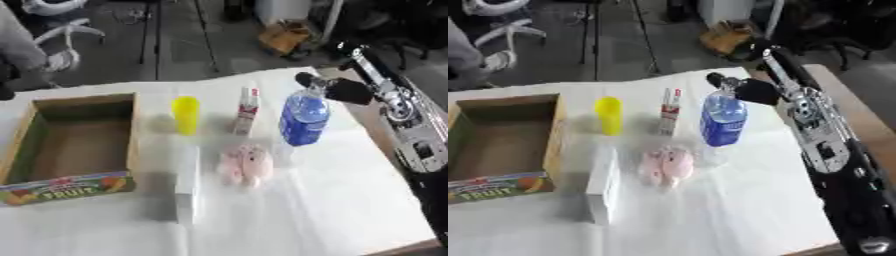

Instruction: Pick up objects on the table and place them in the box.

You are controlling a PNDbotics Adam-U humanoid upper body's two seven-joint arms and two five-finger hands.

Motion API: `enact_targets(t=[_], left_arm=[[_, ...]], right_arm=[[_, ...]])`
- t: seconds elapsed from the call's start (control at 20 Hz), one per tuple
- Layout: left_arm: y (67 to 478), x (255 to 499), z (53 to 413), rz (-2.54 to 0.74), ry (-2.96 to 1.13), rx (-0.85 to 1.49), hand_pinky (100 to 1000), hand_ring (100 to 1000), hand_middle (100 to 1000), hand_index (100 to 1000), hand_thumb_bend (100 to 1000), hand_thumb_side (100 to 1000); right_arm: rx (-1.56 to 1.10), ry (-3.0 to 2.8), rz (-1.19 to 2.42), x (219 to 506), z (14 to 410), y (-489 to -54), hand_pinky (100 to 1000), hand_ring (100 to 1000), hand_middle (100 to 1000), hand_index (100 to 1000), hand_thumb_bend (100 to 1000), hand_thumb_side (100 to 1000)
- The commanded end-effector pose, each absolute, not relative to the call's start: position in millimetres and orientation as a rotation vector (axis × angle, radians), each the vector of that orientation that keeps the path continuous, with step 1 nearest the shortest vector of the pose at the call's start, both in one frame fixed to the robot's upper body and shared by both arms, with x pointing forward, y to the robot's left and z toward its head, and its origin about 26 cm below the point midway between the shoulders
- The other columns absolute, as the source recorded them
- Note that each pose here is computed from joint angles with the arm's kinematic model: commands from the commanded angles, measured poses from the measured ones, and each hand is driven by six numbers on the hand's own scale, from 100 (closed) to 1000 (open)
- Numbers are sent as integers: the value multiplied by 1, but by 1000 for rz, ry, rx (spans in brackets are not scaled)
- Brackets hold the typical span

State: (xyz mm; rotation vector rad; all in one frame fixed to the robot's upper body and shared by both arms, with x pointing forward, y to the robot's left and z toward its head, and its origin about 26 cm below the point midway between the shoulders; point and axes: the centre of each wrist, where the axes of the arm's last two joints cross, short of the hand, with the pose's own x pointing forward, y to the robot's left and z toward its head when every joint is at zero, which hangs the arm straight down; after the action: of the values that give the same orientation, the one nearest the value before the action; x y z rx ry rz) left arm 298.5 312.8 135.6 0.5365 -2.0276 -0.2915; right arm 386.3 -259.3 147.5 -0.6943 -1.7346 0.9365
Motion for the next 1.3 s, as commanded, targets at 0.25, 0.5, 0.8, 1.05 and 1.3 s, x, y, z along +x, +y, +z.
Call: enact_targets(t=[0.25, 0.5, 0.8, 1.05, 1.3], left_arm=[[313, 299, 143, -303, -2054, 537, 729, 826, 743, 841, 491, 1000], [312, 299, 143, -304, -2054, 534, 730, 828, 743, 841, 490, 1000], [312, 299, 143, -304, -2053, 532, 730, 829, 744, 842, 488, 1000], [312, 299, 143, -304, -2052, 530, 730, 829, 744, 842, 488, 1000], [312, 299, 143, -301, -2052, 530, 731, 830, 744, 842, 489, 1000]], right_arm=[[-673, -1707, 976, 389, 142, -259, 741, 812, 876, 867, 707, 666], [-659, -1682, 990, 390, 133, -258, 740, 812, 876, 867, 706, 669], [-634, -1676, 1025, 390, 128, -253, 738, 816, 880, 869, 706, 675], [-623, -1666, 1061, 387, 129, -250, 739, 816, 882, 870, 707, 676], [-595, -1626, 1146, 381, 124, -249, 740, 818, 890, 878, 712, 679]])
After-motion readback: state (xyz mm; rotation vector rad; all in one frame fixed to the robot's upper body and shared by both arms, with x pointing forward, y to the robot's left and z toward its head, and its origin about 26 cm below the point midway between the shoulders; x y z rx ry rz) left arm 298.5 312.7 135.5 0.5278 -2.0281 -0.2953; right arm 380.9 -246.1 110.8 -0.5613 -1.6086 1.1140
